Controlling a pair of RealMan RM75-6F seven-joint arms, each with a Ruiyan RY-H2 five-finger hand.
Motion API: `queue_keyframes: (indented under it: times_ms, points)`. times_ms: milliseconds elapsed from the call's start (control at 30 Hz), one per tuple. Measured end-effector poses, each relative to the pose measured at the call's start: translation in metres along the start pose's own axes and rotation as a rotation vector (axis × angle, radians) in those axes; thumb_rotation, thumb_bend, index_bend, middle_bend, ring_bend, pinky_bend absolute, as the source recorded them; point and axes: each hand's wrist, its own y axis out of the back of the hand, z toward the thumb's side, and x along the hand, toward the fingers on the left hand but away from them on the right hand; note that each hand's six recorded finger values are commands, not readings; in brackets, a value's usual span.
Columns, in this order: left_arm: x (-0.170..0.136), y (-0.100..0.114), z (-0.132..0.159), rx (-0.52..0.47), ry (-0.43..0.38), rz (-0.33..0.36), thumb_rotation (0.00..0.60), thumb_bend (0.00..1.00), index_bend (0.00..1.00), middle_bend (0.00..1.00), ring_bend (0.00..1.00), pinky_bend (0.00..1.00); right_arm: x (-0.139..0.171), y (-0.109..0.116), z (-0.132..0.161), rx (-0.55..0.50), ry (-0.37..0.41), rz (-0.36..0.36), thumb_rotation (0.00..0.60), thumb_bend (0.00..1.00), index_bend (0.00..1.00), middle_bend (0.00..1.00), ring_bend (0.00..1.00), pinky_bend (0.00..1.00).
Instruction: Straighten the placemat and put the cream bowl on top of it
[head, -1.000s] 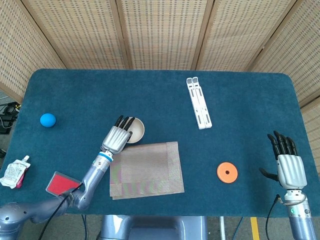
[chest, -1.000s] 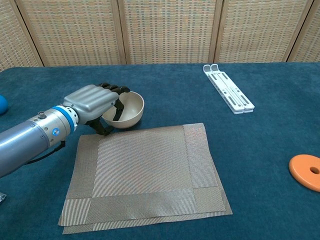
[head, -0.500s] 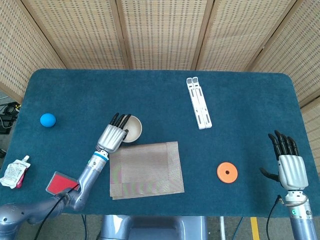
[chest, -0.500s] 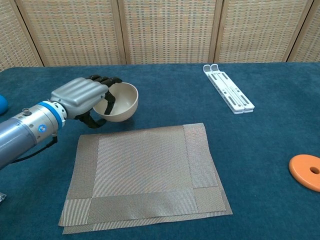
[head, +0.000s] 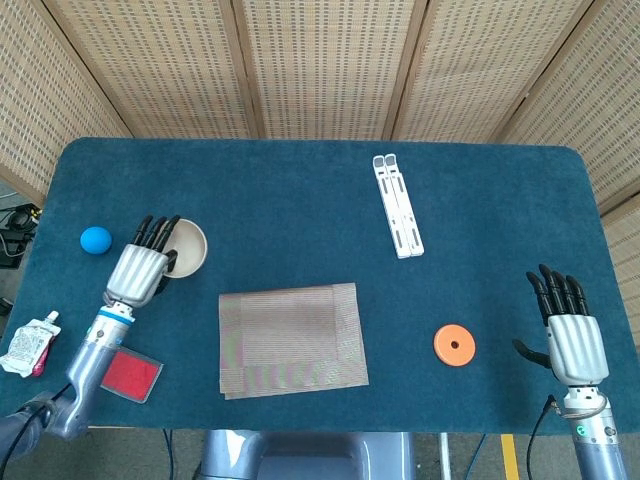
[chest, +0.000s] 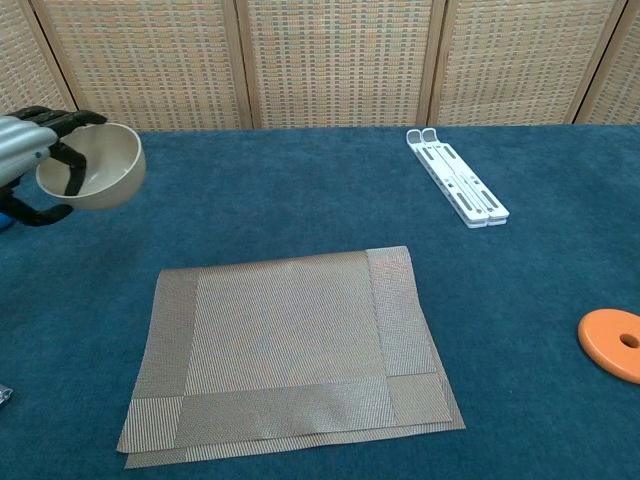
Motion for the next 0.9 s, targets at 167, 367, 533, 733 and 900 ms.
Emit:
queue_keyframes:
  times_ms: [167, 367, 533, 733, 900]
  points:
    - [-0.017, -0.013, -0.025, -0.001, 0.036, -0.034, 0.600, 0.55, 0.69, 0.00, 0.00, 0.00, 0.001, -0.001, 0.002, 0.005, 0.002, 0.003, 0.600, 0.12, 0.00, 0.00, 0.00, 0.00]
    - [-0.028, -0.031, -0.045, 0.017, 0.072, -0.079, 0.600, 0.55, 0.68, 0.00, 0.00, 0.00, 0.001, -0.001, 0.001, 0.007, 0.000, 0.004, 0.600, 0.12, 0.00, 0.00, 0.00, 0.00]
    - [-0.034, -0.047, -0.056, 0.019, 0.098, -0.117, 0.600, 0.54, 0.66, 0.00, 0.00, 0.00, 0.001, -0.001, 0.001, 0.008, -0.001, 0.007, 0.600, 0.12, 0.00, 0.00, 0.00, 0.00]
    - [-0.041, -0.063, -0.063, 0.024, 0.118, -0.170, 0.600, 0.53, 0.64, 0.00, 0.00, 0.00, 0.001, -0.002, 0.001, 0.008, -0.003, 0.010, 0.600, 0.12, 0.00, 0.00, 0.00, 0.00]
    - [-0.045, -0.071, -0.069, 0.035, 0.133, -0.191, 0.600, 0.46, 0.61, 0.00, 0.00, 0.00, 0.001, -0.001, 0.001, 0.009, -0.004, 0.010, 0.600, 0.12, 0.00, 0.00, 0.00, 0.00]
